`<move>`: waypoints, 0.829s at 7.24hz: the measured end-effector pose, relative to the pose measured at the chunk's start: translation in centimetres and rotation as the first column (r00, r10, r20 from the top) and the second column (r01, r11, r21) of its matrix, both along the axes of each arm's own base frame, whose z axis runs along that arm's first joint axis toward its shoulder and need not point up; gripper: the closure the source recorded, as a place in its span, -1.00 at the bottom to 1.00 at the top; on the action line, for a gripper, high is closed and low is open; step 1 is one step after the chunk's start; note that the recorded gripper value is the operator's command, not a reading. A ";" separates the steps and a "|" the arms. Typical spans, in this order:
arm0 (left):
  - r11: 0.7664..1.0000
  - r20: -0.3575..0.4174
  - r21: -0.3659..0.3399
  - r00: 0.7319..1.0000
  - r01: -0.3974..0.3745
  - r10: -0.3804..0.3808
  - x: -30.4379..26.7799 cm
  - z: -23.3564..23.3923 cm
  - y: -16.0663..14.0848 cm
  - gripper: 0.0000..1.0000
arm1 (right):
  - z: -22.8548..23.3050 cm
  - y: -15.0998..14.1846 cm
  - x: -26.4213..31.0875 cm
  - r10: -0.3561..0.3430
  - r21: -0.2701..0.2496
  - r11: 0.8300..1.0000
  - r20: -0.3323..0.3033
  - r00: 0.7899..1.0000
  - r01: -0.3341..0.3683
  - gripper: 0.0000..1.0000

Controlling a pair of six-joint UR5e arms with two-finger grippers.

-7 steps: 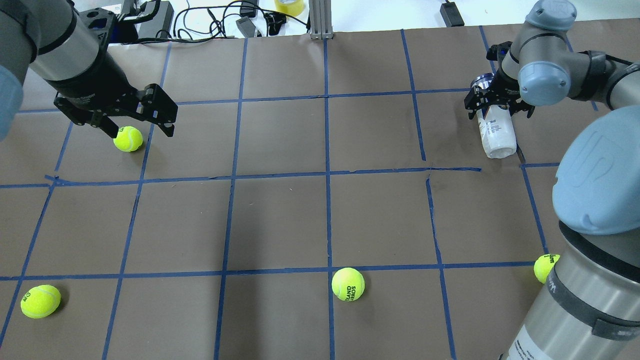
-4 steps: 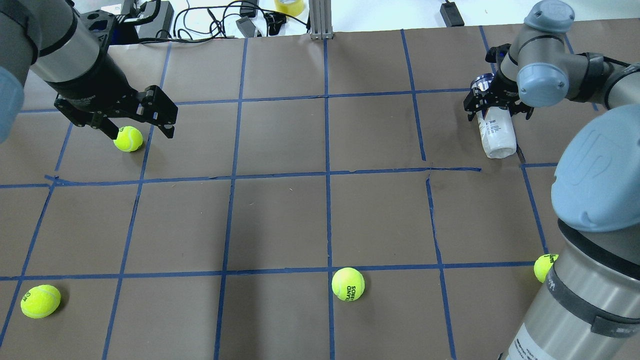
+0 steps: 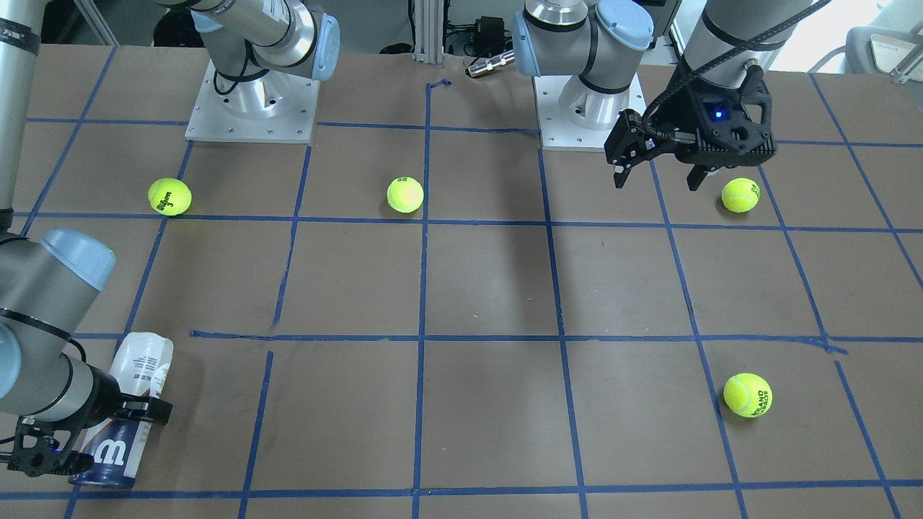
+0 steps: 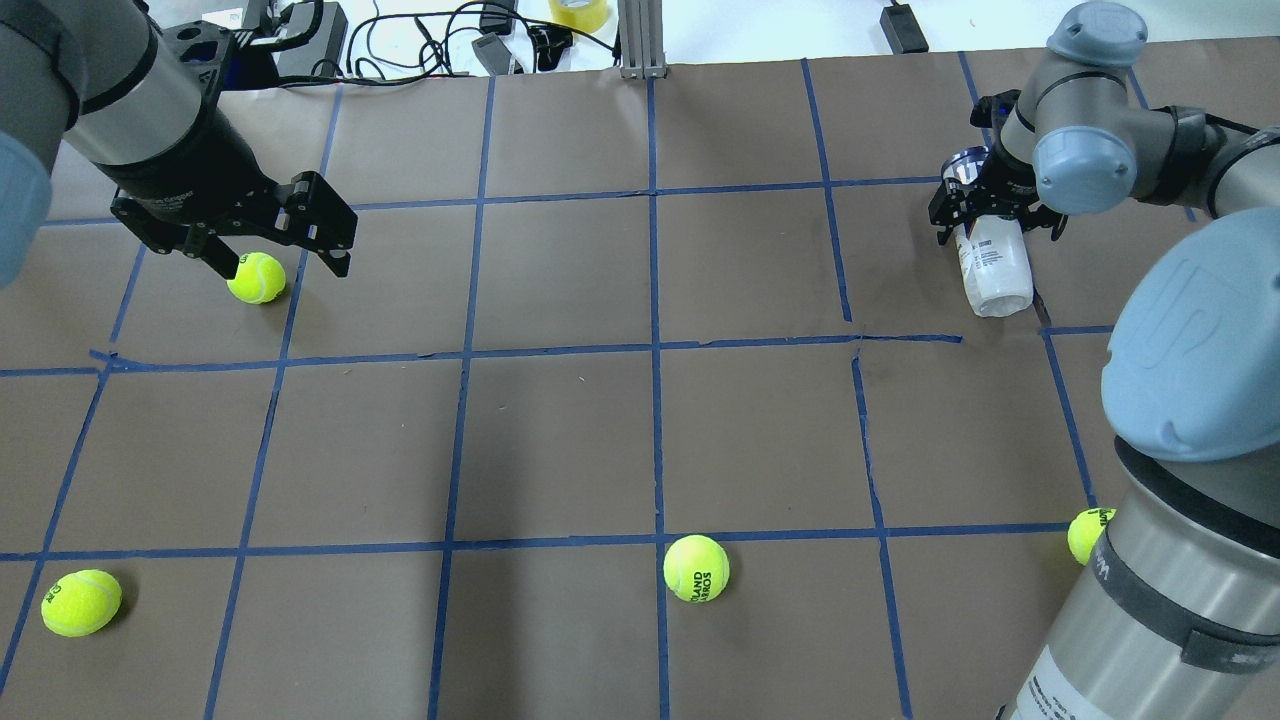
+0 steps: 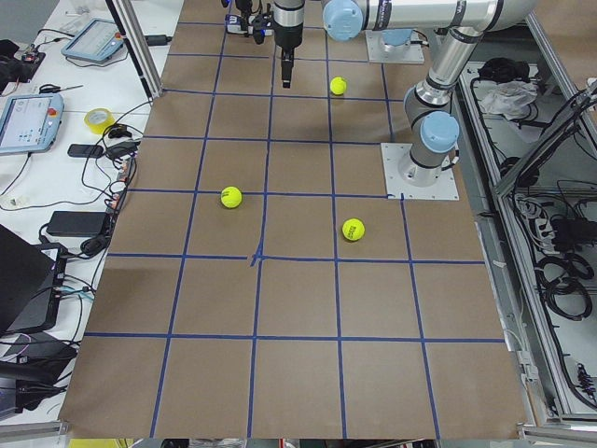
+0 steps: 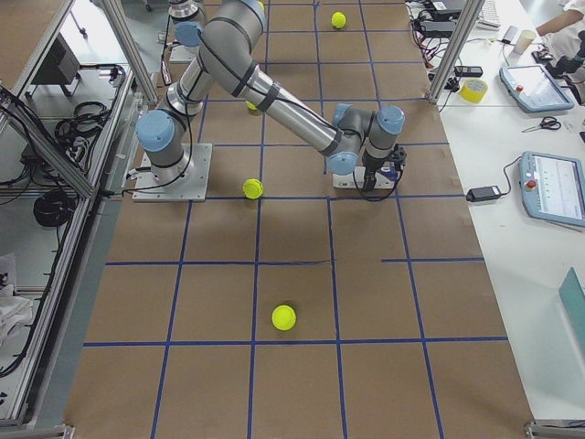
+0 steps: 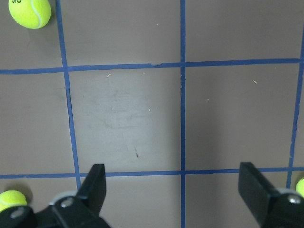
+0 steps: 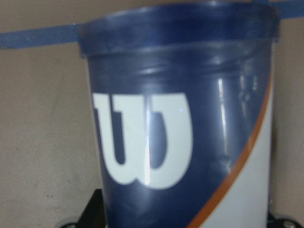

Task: Lift up tennis ball bucket
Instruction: 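Close the right gripper on the top of the can, then carry the can with the right gripper toward the table center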

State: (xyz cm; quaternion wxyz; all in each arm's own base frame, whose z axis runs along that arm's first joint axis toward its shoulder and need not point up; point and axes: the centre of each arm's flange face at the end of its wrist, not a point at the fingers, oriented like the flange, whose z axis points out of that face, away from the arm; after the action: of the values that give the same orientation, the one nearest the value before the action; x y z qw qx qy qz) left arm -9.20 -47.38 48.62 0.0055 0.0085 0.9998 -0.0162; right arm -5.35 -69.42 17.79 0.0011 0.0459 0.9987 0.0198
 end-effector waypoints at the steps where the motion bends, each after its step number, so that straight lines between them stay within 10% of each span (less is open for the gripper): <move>1: 1.000 0.000 0.000 1.000 0.000 0.000 0.0 0.0 0.0 -1.00 | 0.1 0.0 0.0 0.000 0.000 1.000 -0.001 1.000 0.000 -0.26; 6: 1.000 -0.004 0.000 1.000 -0.001 0.001 0.0 0.0 0.0 -1.00 | 3.4 0.2 1.9 0.113 -0.036 0.993 -0.002 0.994 -0.113 -0.25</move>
State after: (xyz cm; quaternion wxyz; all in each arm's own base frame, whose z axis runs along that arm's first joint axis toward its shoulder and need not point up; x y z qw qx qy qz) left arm -9.18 -47.37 48.64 0.0036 0.0080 0.9998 -0.0164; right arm -3.48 -69.27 21.17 0.0007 -0.0107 0.9999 0.0019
